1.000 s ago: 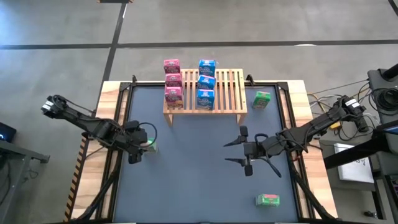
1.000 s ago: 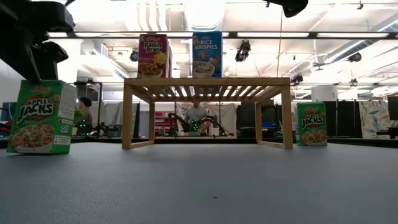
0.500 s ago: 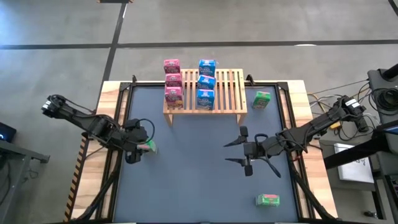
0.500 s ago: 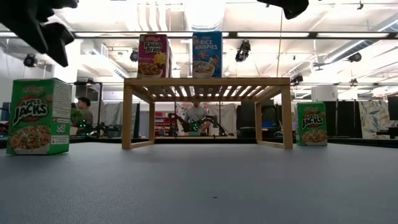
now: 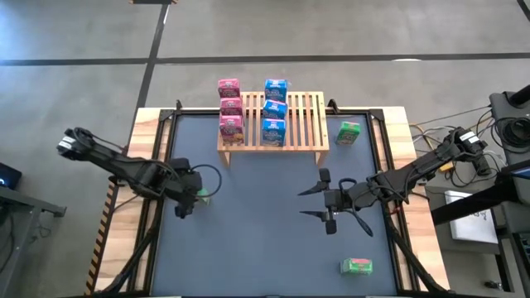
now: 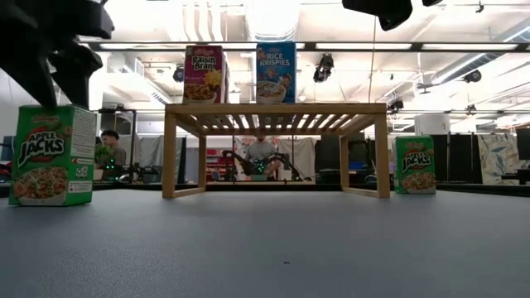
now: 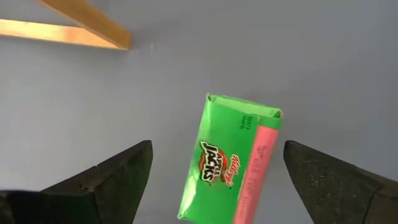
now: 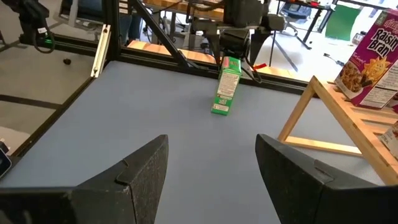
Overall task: Stack cereal on shelf
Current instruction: Put the middle left green cereal box on the shelf
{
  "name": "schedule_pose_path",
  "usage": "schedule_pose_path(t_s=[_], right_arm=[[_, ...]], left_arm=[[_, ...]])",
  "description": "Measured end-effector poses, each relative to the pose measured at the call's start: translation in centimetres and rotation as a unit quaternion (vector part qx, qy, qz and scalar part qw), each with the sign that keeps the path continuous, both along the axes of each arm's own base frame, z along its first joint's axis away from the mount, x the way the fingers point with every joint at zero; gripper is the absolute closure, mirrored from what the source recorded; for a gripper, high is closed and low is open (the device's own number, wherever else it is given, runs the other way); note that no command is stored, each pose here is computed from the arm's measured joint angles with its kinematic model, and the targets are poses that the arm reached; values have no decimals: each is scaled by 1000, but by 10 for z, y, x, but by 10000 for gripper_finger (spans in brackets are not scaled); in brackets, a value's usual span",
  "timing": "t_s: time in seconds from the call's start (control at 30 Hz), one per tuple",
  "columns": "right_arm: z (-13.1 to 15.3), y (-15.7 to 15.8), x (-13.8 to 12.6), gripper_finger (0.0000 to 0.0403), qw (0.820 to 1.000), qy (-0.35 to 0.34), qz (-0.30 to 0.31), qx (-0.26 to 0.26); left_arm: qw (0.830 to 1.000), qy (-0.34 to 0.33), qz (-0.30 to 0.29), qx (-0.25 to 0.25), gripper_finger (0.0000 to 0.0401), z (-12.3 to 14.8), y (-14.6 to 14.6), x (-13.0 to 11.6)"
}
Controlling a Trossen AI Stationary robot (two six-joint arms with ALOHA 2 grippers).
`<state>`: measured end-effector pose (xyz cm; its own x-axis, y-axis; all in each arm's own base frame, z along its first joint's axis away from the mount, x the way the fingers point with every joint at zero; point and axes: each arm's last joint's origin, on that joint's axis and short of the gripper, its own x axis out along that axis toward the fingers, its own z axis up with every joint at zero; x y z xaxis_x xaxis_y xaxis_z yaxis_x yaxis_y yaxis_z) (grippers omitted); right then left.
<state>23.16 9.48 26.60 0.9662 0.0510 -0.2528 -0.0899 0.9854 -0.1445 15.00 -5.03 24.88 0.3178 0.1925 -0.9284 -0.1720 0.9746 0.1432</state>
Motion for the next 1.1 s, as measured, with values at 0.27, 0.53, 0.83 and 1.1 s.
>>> schedule_pose_path(t_s=[0.27, 0.53, 0.83, 1.1], right_arm=[[0, 0, 0, 172, 1000, 0, 0, -1], [-2, 0, 0, 172, 1000, 2, 0, -2], [-3, 0, 0, 172, 1000, -3, 0, 1], [-4, 0, -1, 172, 1000, -2, 0, 0]], left_arm=[[1000, 27, 3, -15, 56, -10, 6, 1], [999, 4, 1, -54, 78, -19, 8, -7], [998, 9, 3, -61, 131, -24, 8, -9], [998, 0, 2, -65, 200, -24, 8, -7]])
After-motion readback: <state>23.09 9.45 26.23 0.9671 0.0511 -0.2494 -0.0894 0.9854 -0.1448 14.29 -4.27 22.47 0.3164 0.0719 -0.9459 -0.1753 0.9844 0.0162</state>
